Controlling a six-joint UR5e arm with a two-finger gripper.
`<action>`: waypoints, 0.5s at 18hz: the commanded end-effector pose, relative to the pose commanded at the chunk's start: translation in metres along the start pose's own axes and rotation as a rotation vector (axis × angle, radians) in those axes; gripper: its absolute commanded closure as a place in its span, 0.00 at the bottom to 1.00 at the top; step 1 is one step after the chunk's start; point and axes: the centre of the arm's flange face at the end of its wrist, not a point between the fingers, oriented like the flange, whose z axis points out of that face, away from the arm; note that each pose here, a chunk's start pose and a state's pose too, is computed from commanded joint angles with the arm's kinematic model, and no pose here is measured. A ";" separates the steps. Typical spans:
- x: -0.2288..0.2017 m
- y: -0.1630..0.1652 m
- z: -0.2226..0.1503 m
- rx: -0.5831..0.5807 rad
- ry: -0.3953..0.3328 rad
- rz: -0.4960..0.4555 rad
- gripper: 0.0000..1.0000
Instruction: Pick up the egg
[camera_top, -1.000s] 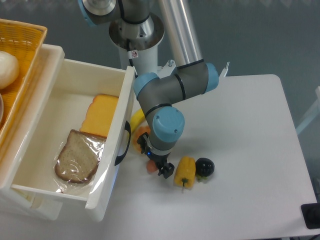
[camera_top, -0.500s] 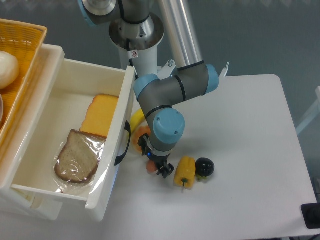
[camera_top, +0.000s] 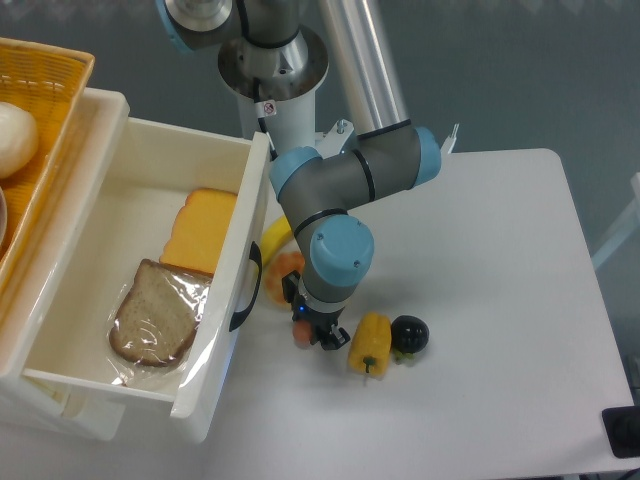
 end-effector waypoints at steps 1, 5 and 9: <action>-0.002 -0.002 -0.007 0.003 -0.012 0.005 0.88; -0.012 -0.003 -0.043 0.001 -0.011 0.151 0.88; -0.008 0.013 -0.075 0.007 -0.026 0.196 0.88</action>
